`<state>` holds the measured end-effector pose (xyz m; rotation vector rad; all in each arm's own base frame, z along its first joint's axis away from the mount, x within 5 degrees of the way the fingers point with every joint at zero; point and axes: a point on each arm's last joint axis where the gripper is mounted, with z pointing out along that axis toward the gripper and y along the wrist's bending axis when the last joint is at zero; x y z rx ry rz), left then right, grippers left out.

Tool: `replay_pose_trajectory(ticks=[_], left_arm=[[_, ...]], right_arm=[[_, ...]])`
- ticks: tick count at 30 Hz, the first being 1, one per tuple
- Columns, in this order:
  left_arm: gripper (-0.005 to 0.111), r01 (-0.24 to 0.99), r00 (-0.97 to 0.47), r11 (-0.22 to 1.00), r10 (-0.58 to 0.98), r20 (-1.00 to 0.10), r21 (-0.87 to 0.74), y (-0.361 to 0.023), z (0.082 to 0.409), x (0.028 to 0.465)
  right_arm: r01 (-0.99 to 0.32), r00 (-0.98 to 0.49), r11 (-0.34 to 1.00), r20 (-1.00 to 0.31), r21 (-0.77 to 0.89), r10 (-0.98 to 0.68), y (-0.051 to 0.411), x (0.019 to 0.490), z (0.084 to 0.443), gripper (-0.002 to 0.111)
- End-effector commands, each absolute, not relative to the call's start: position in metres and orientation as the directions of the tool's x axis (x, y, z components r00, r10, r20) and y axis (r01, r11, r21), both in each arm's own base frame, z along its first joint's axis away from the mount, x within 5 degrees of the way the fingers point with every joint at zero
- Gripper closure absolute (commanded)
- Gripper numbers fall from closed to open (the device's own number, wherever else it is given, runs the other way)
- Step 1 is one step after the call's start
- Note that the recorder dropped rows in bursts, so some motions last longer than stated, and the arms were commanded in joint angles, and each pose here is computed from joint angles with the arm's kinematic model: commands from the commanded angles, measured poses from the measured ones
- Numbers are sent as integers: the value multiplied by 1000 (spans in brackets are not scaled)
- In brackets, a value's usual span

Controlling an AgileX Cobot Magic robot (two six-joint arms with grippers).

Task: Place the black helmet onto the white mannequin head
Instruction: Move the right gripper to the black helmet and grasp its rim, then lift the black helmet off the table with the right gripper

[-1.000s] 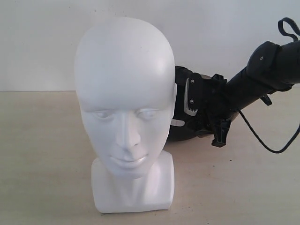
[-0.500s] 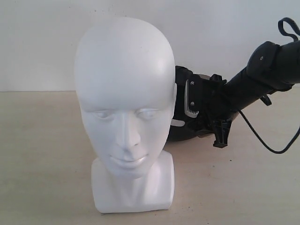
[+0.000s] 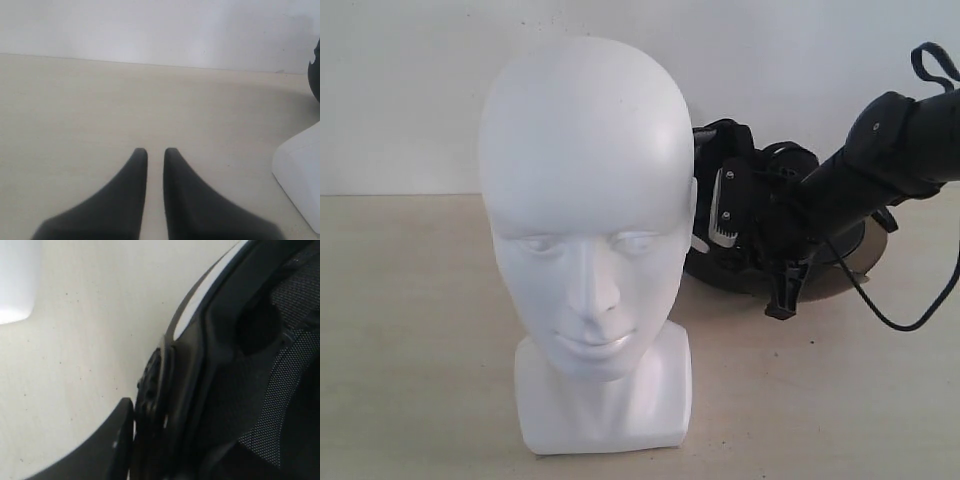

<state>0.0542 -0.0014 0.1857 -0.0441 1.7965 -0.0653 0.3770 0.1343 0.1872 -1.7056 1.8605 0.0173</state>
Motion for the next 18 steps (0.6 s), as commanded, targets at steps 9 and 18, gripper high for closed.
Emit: replay_pose_trajectory(ticks=[9,18], left_arm=[[94,1,-226,997,-78,-971,-80,-1,185,54],[94,1,-226,997,-78,-971,-80,-1,185,54]], right_arm=[[-874,-274,449,-576,-185,-770,137,371,202,108],[-877,-296,451,-552,-166,-779,130,348,243,108]])
